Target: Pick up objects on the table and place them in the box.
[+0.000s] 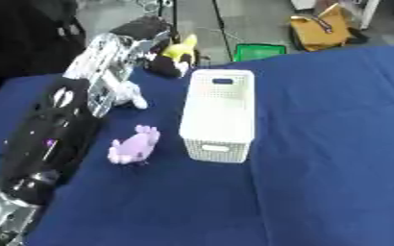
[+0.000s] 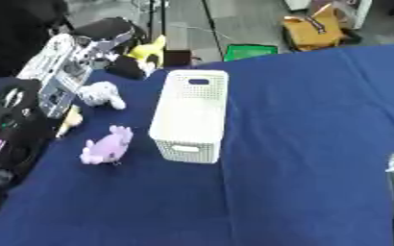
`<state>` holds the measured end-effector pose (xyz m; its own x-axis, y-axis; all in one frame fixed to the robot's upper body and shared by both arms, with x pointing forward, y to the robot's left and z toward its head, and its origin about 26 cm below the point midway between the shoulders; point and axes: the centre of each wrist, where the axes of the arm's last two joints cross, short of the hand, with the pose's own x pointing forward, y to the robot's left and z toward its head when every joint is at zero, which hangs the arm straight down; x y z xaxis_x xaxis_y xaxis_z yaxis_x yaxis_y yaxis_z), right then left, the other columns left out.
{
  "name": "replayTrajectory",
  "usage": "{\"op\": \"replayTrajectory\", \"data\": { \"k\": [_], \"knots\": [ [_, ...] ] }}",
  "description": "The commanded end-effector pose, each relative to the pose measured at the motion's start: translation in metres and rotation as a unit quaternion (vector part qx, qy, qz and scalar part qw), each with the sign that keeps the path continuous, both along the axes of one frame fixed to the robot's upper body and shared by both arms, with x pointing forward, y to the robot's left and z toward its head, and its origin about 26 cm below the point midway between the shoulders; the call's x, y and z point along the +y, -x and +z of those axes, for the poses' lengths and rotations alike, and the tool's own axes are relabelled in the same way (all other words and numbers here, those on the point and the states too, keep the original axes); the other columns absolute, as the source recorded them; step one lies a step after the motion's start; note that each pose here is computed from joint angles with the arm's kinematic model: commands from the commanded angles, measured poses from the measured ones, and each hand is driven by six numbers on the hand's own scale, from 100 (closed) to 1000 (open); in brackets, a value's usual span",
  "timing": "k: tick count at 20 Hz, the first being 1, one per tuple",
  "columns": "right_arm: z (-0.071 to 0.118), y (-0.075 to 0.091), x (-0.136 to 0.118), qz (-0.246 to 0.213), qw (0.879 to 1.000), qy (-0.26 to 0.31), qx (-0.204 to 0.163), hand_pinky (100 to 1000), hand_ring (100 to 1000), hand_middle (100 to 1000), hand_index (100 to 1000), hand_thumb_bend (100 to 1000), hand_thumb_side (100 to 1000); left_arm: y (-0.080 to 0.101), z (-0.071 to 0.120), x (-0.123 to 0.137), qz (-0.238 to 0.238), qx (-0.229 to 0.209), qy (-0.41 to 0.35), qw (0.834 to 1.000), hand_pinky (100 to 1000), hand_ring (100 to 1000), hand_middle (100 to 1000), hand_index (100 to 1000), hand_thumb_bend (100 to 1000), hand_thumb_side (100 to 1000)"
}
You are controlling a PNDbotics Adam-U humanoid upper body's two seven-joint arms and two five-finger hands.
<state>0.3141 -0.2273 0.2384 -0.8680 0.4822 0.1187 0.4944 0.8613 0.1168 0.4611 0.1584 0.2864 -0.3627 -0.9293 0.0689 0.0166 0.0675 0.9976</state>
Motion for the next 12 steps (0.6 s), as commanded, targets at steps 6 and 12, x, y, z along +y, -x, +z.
{"op": "replayTrajectory", "data": {
  "k": [6, 12],
  "knots": [
    [0.014, 0.002, 0.008, 0.023, 0.999, -0.008, -0.028, 842, 893, 708, 758, 100, 996, -0.02, -0.003, -0.003, 0.005, -0.005, 0.05, 0.999, 100, 260, 325, 539, 100, 467],
    [0.02, 0.002, 0.012, 0.033, 0.999, -0.011, -0.037, 843, 894, 707, 757, 100, 992, -0.032, -0.018, -0.003, 0.024, 0.006, 0.083, 0.996, 100, 260, 324, 540, 100, 459]
  ]
}}
